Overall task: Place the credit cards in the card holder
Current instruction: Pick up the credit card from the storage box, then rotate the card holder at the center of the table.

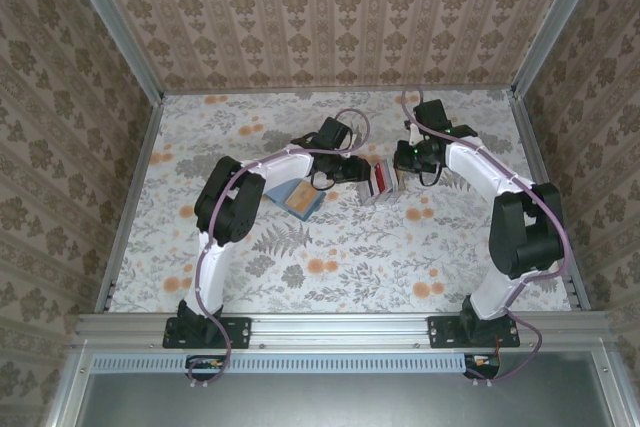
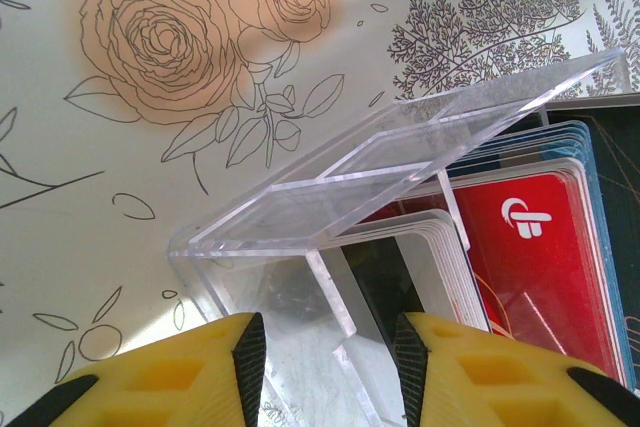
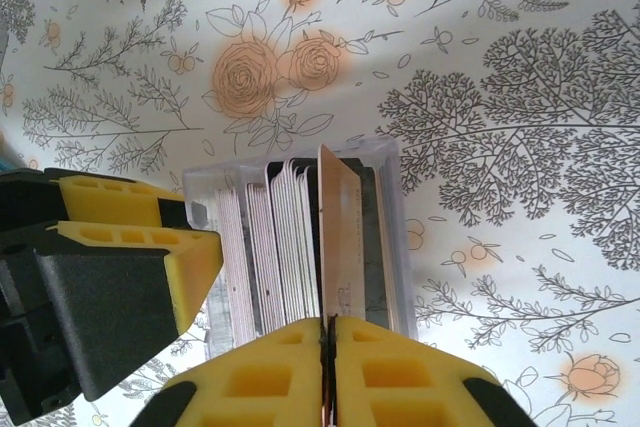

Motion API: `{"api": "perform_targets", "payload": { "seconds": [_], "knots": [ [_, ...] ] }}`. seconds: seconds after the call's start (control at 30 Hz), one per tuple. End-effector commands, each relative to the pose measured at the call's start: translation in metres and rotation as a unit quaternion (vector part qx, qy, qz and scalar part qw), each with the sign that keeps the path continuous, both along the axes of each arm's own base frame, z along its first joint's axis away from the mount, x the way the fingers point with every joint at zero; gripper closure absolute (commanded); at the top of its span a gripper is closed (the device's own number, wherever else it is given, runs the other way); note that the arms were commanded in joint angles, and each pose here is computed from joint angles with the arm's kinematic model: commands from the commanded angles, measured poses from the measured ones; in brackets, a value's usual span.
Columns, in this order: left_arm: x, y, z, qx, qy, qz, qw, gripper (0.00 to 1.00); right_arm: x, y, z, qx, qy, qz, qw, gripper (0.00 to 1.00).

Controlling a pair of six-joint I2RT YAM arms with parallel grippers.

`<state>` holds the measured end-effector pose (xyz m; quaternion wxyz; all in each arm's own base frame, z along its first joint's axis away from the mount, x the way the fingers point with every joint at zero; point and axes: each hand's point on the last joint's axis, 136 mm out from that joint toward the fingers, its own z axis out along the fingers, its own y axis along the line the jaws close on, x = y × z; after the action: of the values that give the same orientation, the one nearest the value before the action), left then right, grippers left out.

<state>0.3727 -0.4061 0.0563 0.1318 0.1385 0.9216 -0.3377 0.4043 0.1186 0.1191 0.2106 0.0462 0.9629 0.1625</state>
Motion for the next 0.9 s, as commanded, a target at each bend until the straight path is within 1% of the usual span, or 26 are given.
{"api": "perform_targets", "payload": {
  "seconds": [0.0,0.17,0.27,0.4,0.53,0.63,0.73,0.83,0.87],
  "knots": [
    [-0.003,-0.003,-0.001,0.004,0.005,0.000,1.000,0.58,-0.002,0.000,0.015,-0.001,-0.010,0.004,1.000,0.93],
    [-0.003,-0.001,0.010,0.005,-0.002,-0.003,1.000,0.58,-0.001,-0.005,0.024,-0.005,-0.023,0.000,1.000,0.97],
    [0.001,0.006,0.026,0.008,-0.018,0.000,1.000,0.58,0.000,-0.009,0.035,-0.010,-0.039,-0.006,0.999,0.98],
    [0.010,0.024,0.053,0.009,-0.043,0.012,0.999,0.57,0.002,-0.016,0.052,-0.025,-0.067,-0.010,0.997,0.98],
    [0.021,0.057,0.071,0.016,-0.062,0.036,0.997,0.56,0.001,-0.015,0.069,-0.019,-0.100,-0.007,0.995,0.99],
    [0.031,0.093,0.078,0.037,-0.073,0.065,0.994,0.55,-0.002,-0.006,0.083,0.001,-0.124,0.006,0.992,0.99],
    [0.043,0.130,0.068,0.058,-0.064,0.095,0.992,0.55,-0.004,0.014,0.093,0.017,-0.141,0.035,0.989,0.99],
    [0.060,0.169,0.049,0.078,-0.049,0.128,0.987,0.55,-0.011,0.046,0.093,0.034,-0.143,0.081,0.986,0.99],
    [0.063,0.175,0.043,0.080,-0.042,0.130,0.987,0.55,-0.014,0.058,0.093,0.042,-0.144,0.096,0.984,0.99]
  ]
}}
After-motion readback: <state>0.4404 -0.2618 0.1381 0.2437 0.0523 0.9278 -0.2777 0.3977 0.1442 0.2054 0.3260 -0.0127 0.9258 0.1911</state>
